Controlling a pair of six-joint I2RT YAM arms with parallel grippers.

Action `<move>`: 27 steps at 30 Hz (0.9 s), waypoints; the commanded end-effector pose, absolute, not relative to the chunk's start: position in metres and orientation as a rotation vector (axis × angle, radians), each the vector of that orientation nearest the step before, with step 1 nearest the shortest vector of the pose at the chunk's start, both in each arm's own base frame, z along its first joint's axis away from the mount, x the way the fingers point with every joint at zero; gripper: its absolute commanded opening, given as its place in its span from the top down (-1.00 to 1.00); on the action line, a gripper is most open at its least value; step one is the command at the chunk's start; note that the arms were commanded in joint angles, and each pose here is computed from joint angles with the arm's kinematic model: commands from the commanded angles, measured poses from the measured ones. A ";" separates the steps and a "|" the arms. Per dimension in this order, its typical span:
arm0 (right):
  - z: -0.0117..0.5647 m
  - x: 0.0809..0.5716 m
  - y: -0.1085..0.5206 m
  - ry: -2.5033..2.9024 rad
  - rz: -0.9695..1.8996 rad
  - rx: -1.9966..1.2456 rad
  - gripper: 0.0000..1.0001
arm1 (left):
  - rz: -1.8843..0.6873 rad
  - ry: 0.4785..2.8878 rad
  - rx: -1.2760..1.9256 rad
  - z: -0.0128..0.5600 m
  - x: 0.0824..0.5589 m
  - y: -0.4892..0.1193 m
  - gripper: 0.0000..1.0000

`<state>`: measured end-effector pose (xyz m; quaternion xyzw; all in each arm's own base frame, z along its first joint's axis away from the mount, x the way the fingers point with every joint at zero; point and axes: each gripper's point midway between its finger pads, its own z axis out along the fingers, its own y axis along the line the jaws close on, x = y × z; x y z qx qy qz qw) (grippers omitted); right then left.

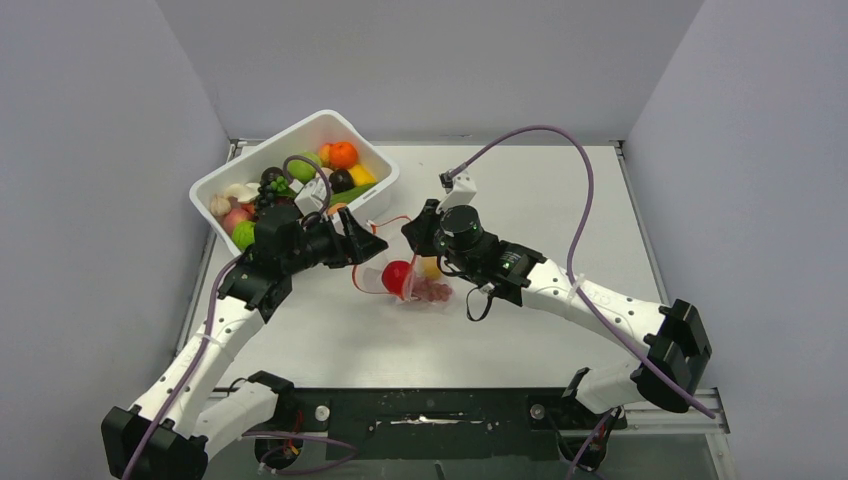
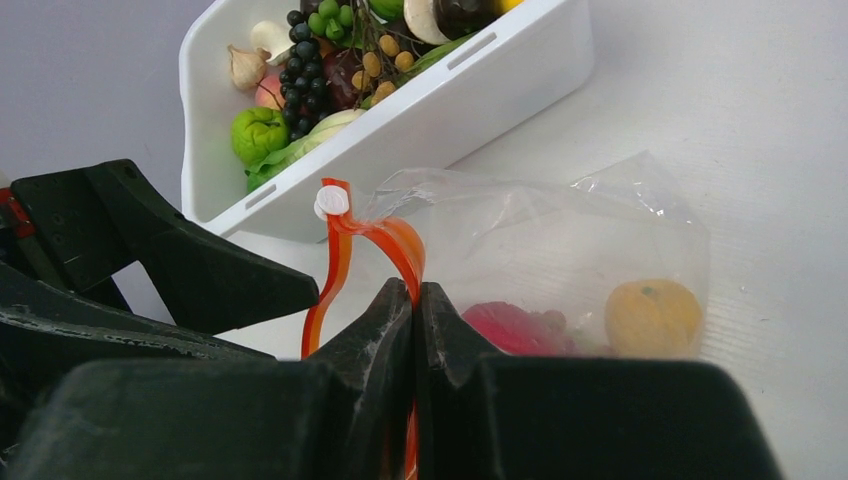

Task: Place the food in the zip-top bag and seal the zipper
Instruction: Place the fake fruit in the zipper food storage bag.

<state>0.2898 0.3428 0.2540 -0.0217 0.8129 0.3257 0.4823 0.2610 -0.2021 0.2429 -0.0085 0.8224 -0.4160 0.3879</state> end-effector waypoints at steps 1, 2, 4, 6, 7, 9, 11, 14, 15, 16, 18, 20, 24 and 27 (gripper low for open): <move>0.279 0.289 0.342 1.892 0.857 -0.022 1.00 | -1.065 1.970 0.045 0.283 0.261 -0.203 -0.43; 0.276 0.288 0.340 1.898 0.850 -0.021 1.00 | -1.062 1.964 0.047 0.286 0.261 -0.202 -0.44; 0.275 0.286 0.334 1.901 0.843 -0.017 1.00 | -1.049 1.958 0.050 0.291 0.260 -0.200 -0.44; 0.279 0.284 0.327 1.891 0.839 -0.006 1.00 | -1.021 1.956 0.052 0.295 0.260 -0.197 -0.45; 0.283 0.284 0.322 1.883 0.835 0.004 1.00 | -1.000 1.959 0.051 0.297 0.261 -0.195 -0.45; 0.288 0.281 0.313 1.869 0.824 0.027 1.00 | -0.954 1.966 0.044 0.299 0.263 -0.189 -0.45; 0.285 0.279 0.308 1.877 0.817 0.044 1.00 | -0.904 1.969 0.042 0.302 0.265 -0.183 -0.45; 0.284 0.270 0.310 1.892 0.848 0.038 1.00 | -0.805 1.970 0.025 0.304 0.271 -0.170 -0.45; 0.286 0.267 0.311 1.886 0.861 0.035 1.00 | -0.768 1.965 0.016 0.305 0.274 -0.165 -0.45; 0.290 0.264 0.311 1.874 0.874 0.034 1.00 | -0.729 1.958 0.002 0.304 0.277 -0.160 -0.45; 0.295 0.261 0.310 1.857 0.884 0.031 1.00 | -0.645 1.946 -0.038 0.303 0.284 -0.148 -0.51; 0.299 0.261 0.309 1.851 0.881 0.022 1.00 | -0.549 1.937 -0.071 0.302 0.292 -0.134 -0.54; 0.306 0.259 0.307 1.832 0.878 -0.002 1.00 | -0.361 1.940 -0.108 0.293 0.309 -0.110 -0.64; 0.303 0.256 0.305 1.830 0.885 -0.017 1.00 | -0.193 1.946 -0.152 0.280 0.323 -0.086 -0.77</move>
